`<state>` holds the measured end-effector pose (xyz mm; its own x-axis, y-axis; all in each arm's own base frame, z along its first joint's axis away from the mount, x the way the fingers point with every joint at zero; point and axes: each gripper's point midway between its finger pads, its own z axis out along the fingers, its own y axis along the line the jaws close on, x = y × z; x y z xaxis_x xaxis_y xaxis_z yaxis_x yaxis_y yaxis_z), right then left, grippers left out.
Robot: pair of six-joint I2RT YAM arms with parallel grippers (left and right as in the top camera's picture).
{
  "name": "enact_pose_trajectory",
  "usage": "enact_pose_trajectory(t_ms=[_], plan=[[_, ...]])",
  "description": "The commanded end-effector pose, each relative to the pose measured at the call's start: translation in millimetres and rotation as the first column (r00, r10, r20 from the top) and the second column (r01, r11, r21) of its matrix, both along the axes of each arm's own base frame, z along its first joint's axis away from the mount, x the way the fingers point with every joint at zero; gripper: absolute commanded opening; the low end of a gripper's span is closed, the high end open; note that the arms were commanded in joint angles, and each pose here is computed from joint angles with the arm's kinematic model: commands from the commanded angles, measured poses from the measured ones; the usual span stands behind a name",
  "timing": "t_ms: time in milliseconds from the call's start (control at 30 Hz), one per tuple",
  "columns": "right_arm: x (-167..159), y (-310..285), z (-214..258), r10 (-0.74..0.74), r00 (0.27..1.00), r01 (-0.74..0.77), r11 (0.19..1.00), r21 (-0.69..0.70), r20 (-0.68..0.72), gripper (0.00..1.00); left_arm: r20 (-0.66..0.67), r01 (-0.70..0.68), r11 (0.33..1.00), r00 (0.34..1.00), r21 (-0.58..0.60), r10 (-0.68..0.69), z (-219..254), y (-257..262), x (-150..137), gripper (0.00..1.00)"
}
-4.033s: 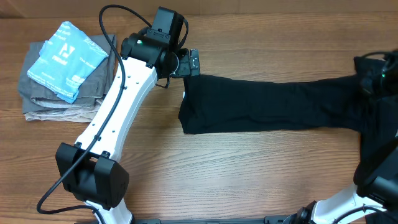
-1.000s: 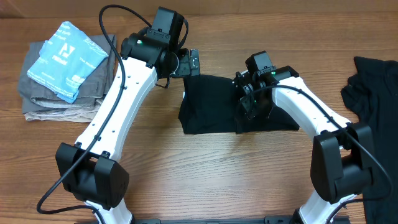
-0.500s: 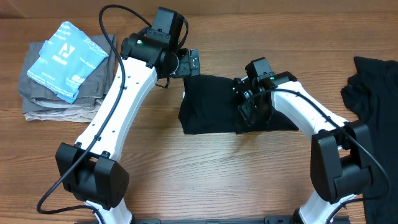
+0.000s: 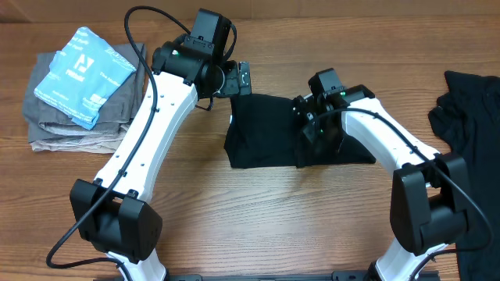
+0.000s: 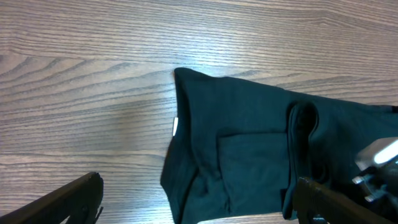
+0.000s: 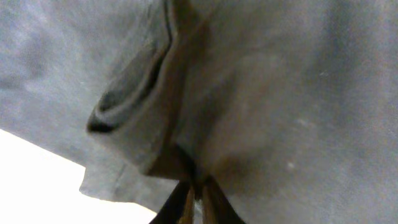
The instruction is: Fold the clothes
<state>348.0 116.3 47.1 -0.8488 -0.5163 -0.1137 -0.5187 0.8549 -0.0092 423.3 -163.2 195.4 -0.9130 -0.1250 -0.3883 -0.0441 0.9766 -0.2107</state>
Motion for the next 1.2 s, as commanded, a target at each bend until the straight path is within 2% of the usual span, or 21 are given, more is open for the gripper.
enact_pose_trajectory(t_ms=[0,267,367,433,467,533,567,633,767,833,967,1167], plan=[[5,10,16,-0.012,1.0,0.011,0.998,0.058,0.01,0.04,0.001,0.001,1.0,1.0,0.004,-0.001,-1,-2,1,1.0],[-27,32,16,0.002,0.991,0.025,0.98,0.198,-0.137,0.04,0.001,0.001,1.0,1.0,0.004,-0.001,-1,-2,1,1.0],[-36,33,10,-0.005,0.985,0.041,0.978,0.206,-0.173,0.08,0.001,0.001,1.0,1.0,0.004,-0.001,-1,-2,1,1.0],[-39,32,6,-0.006,0.984,0.043,0.978,0.203,-0.18,0.17,0.001,0.001,1.0,1.0,0.004,-0.001,-1,-2,1,1.0],[-38,32,5,-0.005,0.984,0.042,0.978,0.205,-0.176,0.27,0.001,0.001,1.0,1.0,0.004,-0.001,-1,-2,1,1.0],[-37,32,5,-0.005,0.986,0.04,0.977,0.207,-0.169,0.38,0.001,0.001,1.0,1.0,0.004,-0.001,-1,-2,1,1.0],[-36,33,5,-0.004,0.986,0.04,0.977,0.209,-0.167,0.48,0.001,0.001,1.0,1.0,0.004,-0.001,-1,-2,1,1.0],[-34,33,9,-0.004,0.987,0.038,0.977,0.211,-0.16,0.5,0.001,0.001,1.0,1.0,0.004,-0.001,-1,-2,1,1.0],[-21,41,32,-0.011,0.989,0.053,0.958,0.282,-0.149,0.49,0.001,0.001,1.0,1.0,0.004,-0.001,-1,-2,1,1.0],[-13,46,43,-0.017,0.99,0.065,0.936,0.347,-0.138,0.44,0.001,0.001,1.0,1.0,0.004,-0.001,-1,-2,1,1.0],[0,50,52,-0.097,0.983,0.16,0.874,0.458,-0.157,0.06,0.001,0.001,1.0,1.0,0.004,-0.001,-1,-2,1,1.0],[-3,54,32,-0.146,0.972,0.219,0.853,0.475,-0.186,0.04,0.001,0.001,1.0,1.0,0.004,-0.001,-1,-2,1,1.0]])
